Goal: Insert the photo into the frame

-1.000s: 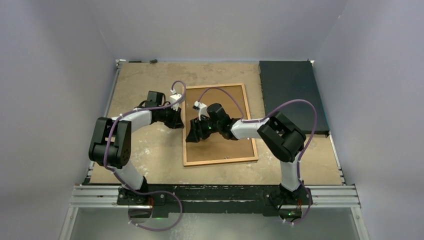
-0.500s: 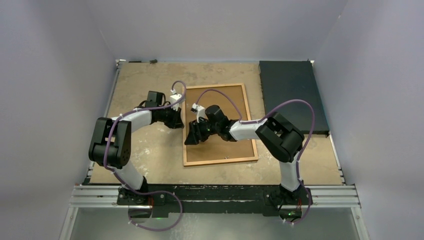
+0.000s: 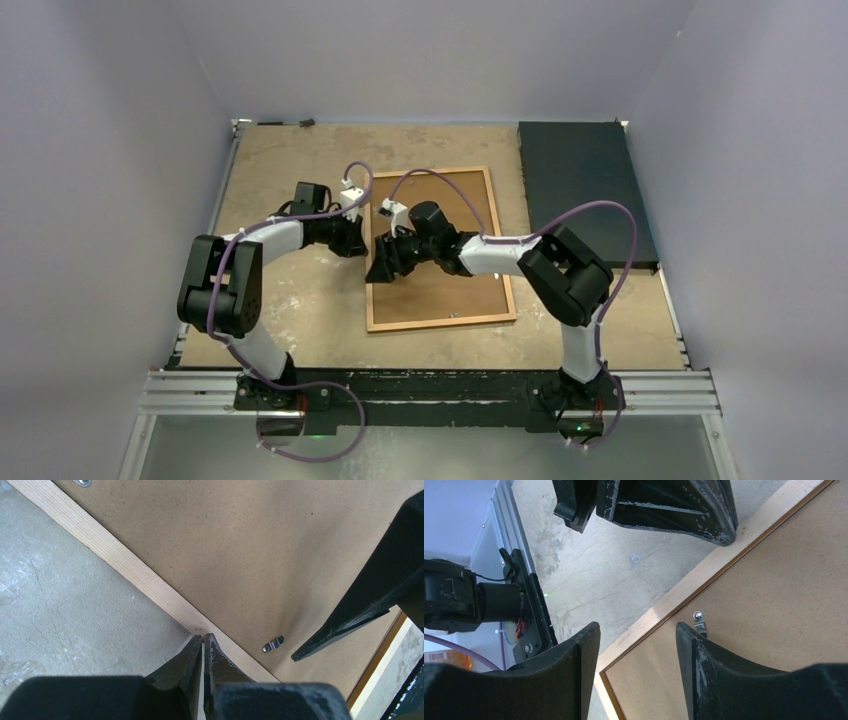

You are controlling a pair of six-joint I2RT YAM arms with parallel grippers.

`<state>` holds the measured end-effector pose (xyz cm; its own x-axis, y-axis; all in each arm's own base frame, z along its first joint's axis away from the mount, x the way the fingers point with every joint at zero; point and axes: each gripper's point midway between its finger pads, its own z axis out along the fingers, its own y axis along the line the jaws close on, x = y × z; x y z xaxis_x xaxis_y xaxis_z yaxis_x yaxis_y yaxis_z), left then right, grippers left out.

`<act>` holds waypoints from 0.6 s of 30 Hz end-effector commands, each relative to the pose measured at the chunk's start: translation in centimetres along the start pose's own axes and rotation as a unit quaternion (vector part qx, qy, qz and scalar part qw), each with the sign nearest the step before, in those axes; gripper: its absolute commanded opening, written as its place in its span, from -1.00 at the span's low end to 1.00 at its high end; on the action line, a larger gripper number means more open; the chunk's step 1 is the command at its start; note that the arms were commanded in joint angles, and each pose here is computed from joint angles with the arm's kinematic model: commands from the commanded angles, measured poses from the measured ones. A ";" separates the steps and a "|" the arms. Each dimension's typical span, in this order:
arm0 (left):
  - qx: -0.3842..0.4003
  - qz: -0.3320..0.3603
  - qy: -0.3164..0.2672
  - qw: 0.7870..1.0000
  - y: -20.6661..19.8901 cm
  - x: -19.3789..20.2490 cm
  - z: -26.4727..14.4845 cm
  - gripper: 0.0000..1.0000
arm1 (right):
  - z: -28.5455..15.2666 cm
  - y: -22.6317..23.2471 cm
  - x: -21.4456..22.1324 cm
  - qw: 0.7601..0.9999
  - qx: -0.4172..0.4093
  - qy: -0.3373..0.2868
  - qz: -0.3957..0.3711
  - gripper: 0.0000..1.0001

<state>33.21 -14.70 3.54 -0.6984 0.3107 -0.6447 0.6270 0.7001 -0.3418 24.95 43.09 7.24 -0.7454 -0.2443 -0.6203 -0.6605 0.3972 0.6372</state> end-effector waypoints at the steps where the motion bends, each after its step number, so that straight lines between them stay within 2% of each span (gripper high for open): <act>1: -0.035 0.027 0.000 0.999 1.4 -0.2 -0.3 -0.96 | -0.5 0.0 -1.3 1.000 0.004 -0.016 -0.017 0.21; 18: -0.035 0.030 -0.003 0.999 1.2 -0.5 -0.6 -0.99 | 0.2 -2.1 0.4 1.000 0.021 -0.010 -0.012 0.23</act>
<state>33.35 -14.62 3.64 -0.6924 0.3138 -0.6497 0.6296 0.7027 -0.3315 25.45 42.21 5.91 -0.7471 -0.2449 -0.6180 -0.6552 0.4281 0.6224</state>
